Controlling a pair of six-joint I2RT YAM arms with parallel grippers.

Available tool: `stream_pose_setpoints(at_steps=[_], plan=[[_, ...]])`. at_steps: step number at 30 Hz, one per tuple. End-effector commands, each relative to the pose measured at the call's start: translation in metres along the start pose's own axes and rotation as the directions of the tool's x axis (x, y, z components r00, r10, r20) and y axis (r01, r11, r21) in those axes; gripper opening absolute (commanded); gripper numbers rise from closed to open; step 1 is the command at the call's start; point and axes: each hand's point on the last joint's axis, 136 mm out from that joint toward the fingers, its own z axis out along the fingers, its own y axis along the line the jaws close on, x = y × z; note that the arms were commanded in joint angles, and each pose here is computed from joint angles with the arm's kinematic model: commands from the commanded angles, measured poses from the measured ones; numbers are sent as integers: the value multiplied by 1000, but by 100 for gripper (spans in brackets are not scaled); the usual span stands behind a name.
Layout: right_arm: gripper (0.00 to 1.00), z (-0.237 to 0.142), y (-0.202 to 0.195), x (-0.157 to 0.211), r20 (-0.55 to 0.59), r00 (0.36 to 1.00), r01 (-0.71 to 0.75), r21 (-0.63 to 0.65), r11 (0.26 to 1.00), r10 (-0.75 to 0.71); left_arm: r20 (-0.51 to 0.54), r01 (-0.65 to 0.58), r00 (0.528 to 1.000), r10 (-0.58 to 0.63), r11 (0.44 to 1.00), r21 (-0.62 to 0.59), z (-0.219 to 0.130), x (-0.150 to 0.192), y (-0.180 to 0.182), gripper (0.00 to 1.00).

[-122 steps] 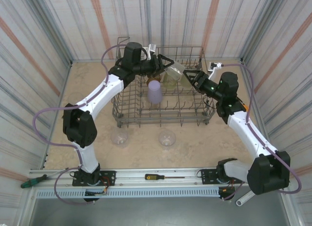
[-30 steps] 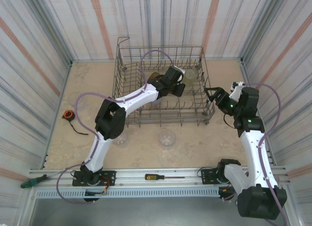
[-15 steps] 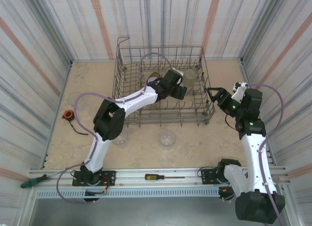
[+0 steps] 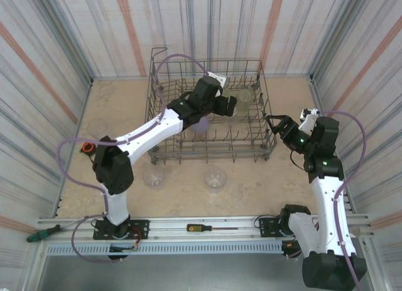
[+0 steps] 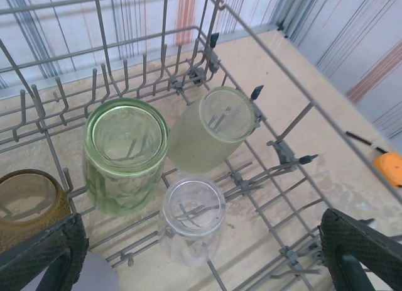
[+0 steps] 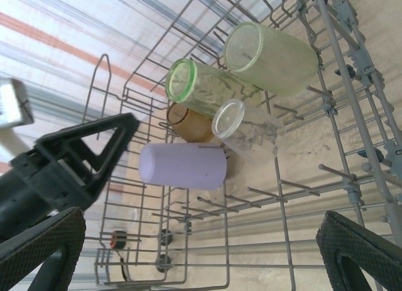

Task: Load the cups into the dish rack

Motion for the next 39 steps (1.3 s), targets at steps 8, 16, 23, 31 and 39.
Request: stream_pose_setpoints(at_steps=[8, 16, 23, 31, 39], plan=[[99, -7, 4, 8, -26, 999, -44, -8, 999, 44, 10, 43, 999, -42, 999, -21, -59, 0, 12, 99], [99, -6, 4, 16, -49, 996, -75, -1, 997, 75, -54, 66, 997, -64, 997, 46, -89, 20, 7, 99], [99, -5, 6, 25, -69, 994, -82, 35, 996, 85, -100, 82, 992, -77, 995, 51, -121, 42, 5, 99], [99, -8, 15, 32, -43, 997, -62, 60, 996, 65, -161, 97, 983, -83, 992, 80, -141, 71, 1, 99], [99, -4, 20, 40, -67, 997, -23, 57, 998, 27, -227, 47, 974, -26, 995, 88, -144, 99, -11, 99]])
